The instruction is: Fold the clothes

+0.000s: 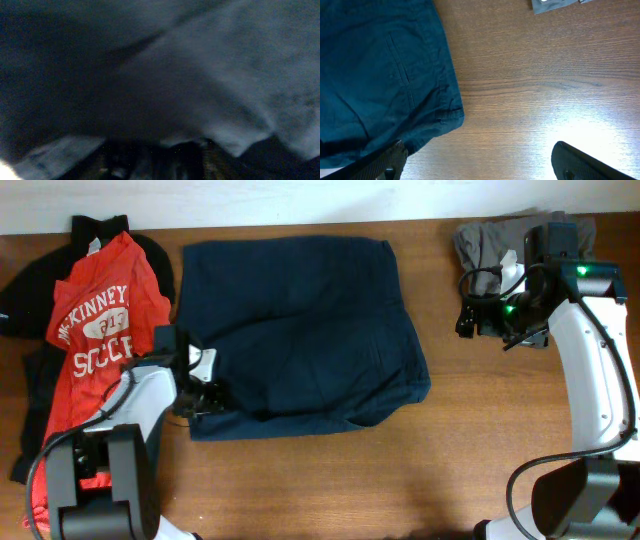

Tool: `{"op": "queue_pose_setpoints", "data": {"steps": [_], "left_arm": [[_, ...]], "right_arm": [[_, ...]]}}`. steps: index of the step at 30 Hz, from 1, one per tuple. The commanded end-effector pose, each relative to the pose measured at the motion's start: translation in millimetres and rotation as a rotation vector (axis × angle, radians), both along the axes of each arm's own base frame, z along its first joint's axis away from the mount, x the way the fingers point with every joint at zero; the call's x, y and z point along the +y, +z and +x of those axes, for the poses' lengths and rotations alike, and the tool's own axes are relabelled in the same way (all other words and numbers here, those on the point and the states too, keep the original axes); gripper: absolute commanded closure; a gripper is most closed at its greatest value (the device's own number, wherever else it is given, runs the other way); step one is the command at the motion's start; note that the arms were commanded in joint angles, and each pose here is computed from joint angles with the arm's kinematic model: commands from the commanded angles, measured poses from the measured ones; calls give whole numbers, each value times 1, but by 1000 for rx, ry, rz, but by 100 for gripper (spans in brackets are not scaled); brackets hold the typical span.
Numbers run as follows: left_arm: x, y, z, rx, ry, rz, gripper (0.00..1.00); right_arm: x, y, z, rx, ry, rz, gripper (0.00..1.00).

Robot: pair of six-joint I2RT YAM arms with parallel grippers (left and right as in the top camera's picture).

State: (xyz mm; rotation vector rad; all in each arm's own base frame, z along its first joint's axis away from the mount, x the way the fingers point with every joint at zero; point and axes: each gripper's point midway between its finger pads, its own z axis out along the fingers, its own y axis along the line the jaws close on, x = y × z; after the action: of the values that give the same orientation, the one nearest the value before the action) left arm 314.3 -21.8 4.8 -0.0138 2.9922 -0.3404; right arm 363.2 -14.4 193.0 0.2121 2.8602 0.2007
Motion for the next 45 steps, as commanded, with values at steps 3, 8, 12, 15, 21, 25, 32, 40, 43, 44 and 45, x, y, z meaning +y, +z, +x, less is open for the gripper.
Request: {"op": "queue_pose_setpoints", "data": {"steps": [3, 8, 12, 15, 21, 25, 32, 40, 43, 44, 45], "left_arm": [[-8, -6, -9, 30, -74, 41, 99], [-3, 17, -18, 125, 19, 30, 99], [-3, 55, -32, 212, 82, 26, 99], [-5, 73, -60, 331, 89, 24, 81], [-12, 83, -101, 507, 83, 1, 81], [-17, 74, -111, 536, 59, 8, 80], [-58, 59, -131, 593, 61, -155, 57], [-52, 54, -111, 507, 145, -138, 71], [-50, 52, -104, 474, 157, -131, 90], [-49, 52, -104, 473, 157, -129, 92], [-49, 52, -103, 472, 158, -130, 94]], "right_arm": [[-2, 4, 1, -11, 1, -22, 3], [-2, 4, 1, -11, 1, -22, 3], [-2, 4, 1, -11, 1, -21, 3], [-2, 4, 1, -11, 0, -20, 3], [-1, 2, -5, 14, -2, -17, 2], [-1, 1, -8, 26, -2, -16, 2], [0, 2, -8, 27, 0, -12, 2], [22, -19, -35, 155, -6, 119, 3], [30, -54, -54, 243, -11, 168, 4], [33, -61, -56, 253, -8, 186, 4], [40, -71, -57, 249, 12, 220, 4]]}}
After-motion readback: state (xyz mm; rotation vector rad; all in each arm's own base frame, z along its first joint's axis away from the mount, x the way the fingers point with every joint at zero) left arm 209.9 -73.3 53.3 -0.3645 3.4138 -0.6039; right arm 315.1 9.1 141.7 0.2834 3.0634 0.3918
